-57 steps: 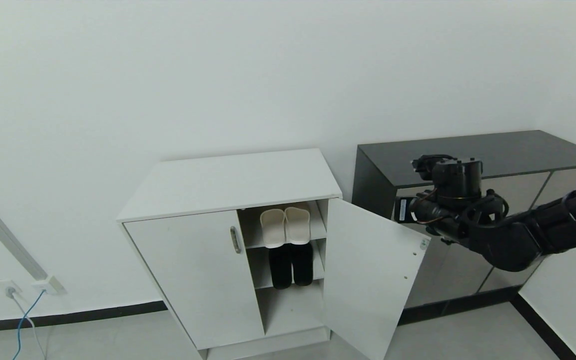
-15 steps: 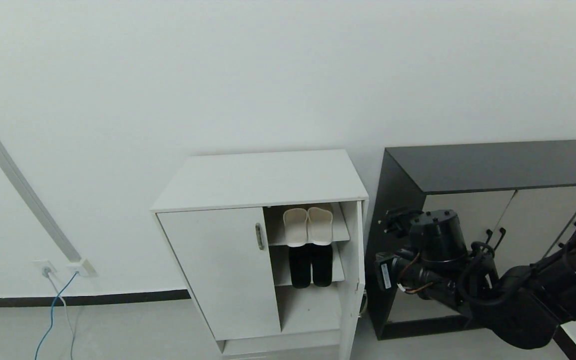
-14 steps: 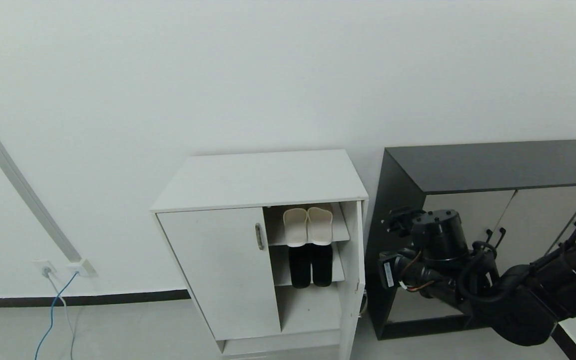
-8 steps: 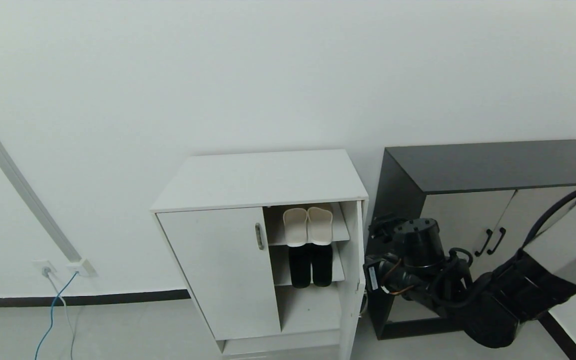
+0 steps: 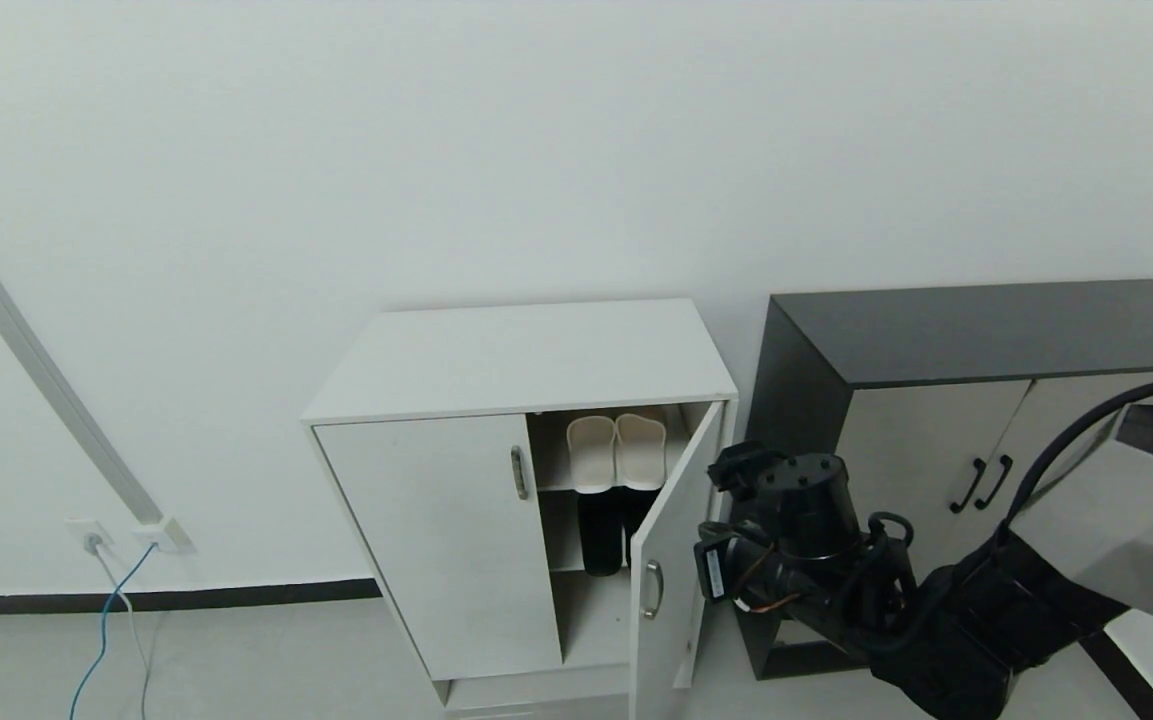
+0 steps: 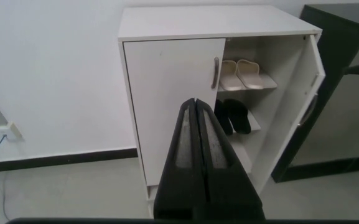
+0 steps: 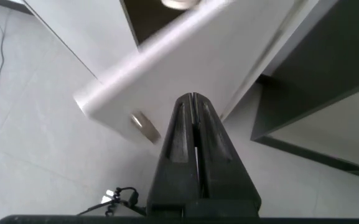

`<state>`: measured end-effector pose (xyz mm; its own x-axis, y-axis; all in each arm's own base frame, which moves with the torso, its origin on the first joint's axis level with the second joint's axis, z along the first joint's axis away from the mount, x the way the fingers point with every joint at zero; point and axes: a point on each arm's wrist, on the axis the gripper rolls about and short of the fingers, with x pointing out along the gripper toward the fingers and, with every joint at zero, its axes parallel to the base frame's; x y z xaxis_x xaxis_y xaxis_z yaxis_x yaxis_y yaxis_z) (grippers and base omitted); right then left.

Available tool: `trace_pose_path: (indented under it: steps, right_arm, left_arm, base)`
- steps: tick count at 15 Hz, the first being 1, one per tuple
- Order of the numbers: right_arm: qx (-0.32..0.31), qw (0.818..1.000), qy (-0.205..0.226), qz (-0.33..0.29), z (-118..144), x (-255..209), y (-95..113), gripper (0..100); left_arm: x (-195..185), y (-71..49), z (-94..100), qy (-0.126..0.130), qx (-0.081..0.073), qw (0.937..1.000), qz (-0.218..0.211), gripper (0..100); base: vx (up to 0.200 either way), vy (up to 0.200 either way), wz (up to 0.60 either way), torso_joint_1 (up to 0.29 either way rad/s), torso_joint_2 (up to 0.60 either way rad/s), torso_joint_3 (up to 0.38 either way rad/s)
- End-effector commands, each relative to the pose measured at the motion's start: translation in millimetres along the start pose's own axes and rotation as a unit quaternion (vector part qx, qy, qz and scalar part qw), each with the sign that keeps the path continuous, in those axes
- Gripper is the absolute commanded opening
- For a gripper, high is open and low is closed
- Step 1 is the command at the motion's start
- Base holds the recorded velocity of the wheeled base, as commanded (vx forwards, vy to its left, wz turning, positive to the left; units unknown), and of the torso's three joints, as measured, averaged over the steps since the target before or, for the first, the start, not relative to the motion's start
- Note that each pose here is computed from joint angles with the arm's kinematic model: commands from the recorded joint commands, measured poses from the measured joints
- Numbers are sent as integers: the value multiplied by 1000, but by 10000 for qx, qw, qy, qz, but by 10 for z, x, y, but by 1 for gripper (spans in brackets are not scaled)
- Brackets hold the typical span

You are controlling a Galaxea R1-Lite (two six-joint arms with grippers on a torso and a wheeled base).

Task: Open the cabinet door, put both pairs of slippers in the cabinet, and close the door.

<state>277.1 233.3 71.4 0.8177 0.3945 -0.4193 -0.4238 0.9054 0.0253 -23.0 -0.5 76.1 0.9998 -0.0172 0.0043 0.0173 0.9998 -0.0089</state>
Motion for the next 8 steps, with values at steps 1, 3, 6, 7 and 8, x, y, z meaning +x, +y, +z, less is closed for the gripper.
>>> trace_pose_path:
  steps: [1,3,6,7,8]
  right_arm:
    - [2,10000,-36,24,20,-37,6,0]
    - [-16,10000,-22,29,11,-42,14,0]
    - [-16,10000,28,53,-32,-56,1,0]
    - [-29,9998,0,181,-52,-66,1,0]
    - [-60,9998,-27,208,-56,-66,1,0]
  left_arm:
    - [1,0,0,6,-1,10000,2,0]
    - [1,0,0,6,-1,10000,10,0]
    - [1,0,0,6,-1,10000,10,0]
    - [1,0,0,6,-1,10000,10,0]
    - [0,0,4,-2,-1,10000,9,0]
  base:
    - [0,0,0,0,0,0]
    - [0,0,0,0,0,0]
    - [0,0,600,1,1,2]
    - [0,0,0,0,0,0]
    - [0,0,0,0,0,0]
